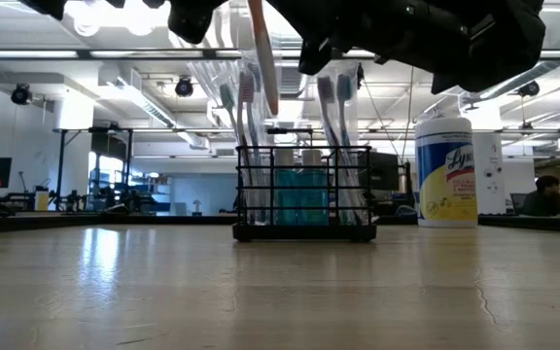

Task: Pick & Place toothbrushing station
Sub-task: Put the orange toothbrush into the black organizer, then put the blue toothbrush into the black organizer

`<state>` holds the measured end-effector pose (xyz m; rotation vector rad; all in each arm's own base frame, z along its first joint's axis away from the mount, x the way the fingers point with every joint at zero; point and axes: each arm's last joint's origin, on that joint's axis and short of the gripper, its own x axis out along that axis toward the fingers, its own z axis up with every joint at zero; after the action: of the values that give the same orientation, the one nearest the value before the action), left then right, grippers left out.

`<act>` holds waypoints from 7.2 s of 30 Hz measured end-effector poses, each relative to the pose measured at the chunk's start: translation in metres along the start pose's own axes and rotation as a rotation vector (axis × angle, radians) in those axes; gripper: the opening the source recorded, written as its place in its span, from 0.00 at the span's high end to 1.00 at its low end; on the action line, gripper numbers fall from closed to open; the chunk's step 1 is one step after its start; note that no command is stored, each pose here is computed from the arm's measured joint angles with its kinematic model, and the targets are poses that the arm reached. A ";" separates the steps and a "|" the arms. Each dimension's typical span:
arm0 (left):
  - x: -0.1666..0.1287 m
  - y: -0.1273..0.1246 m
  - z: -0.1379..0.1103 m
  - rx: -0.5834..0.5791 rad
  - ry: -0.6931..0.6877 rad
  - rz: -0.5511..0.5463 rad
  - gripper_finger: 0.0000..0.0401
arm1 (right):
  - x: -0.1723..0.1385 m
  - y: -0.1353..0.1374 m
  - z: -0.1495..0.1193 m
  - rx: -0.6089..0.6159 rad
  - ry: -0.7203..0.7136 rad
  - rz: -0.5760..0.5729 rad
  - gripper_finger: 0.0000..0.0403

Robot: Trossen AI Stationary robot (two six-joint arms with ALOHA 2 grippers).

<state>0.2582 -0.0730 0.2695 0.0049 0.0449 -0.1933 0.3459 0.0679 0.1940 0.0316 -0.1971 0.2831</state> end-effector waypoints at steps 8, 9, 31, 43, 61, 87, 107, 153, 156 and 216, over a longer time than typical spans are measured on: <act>0.008 -0.002 -0.004 -0.001 -0.017 -0.006 0.46 | 0.000 0.000 0.000 -0.029 0.000 -0.064 0.96; 0.008 -0.002 -0.004 -0.002 -0.026 -0.006 0.46 | 0.000 0.000 0.000 -0.030 0.000 -0.064 0.96; 0.009 -0.002 -0.002 0.001 -0.055 0.008 0.83 | 0.000 0.003 0.002 -0.054 -0.021 -0.058 0.96; 0.006 -0.003 0.000 0.053 -0.061 -0.007 0.98 | 0.000 0.004 0.003 -0.044 -0.028 -0.051 0.95; -0.021 -0.027 -0.011 0.181 0.049 0.027 0.98 | -0.006 0.015 0.018 -0.021 -0.017 -0.029 0.66; -0.015 0.030 -0.024 0.281 0.013 0.275 0.98 | -0.049 0.044 0.026 -0.205 0.240 -0.169 0.98; -0.026 0.035 -0.049 0.159 -0.088 0.295 0.98 | -0.048 0.041 0.028 -0.198 0.224 -0.180 0.98; -0.002 0.044 -0.093 0.122 0.127 0.259 0.53 | -0.049 0.041 0.027 -0.182 0.226 -0.182 0.98; -0.006 0.043 -0.081 0.108 0.079 0.259 0.42 | -0.049 0.041 0.028 -0.180 0.219 -0.183 0.98; -0.174 0.032 -0.077 -0.063 -0.061 0.204 0.97 | 0.122 0.105 0.000 0.434 0.797 -0.531 0.98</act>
<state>0.0905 -0.0079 0.2004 -0.0594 -0.0107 0.0121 0.4308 0.2021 0.2184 0.3876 0.6635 -0.2082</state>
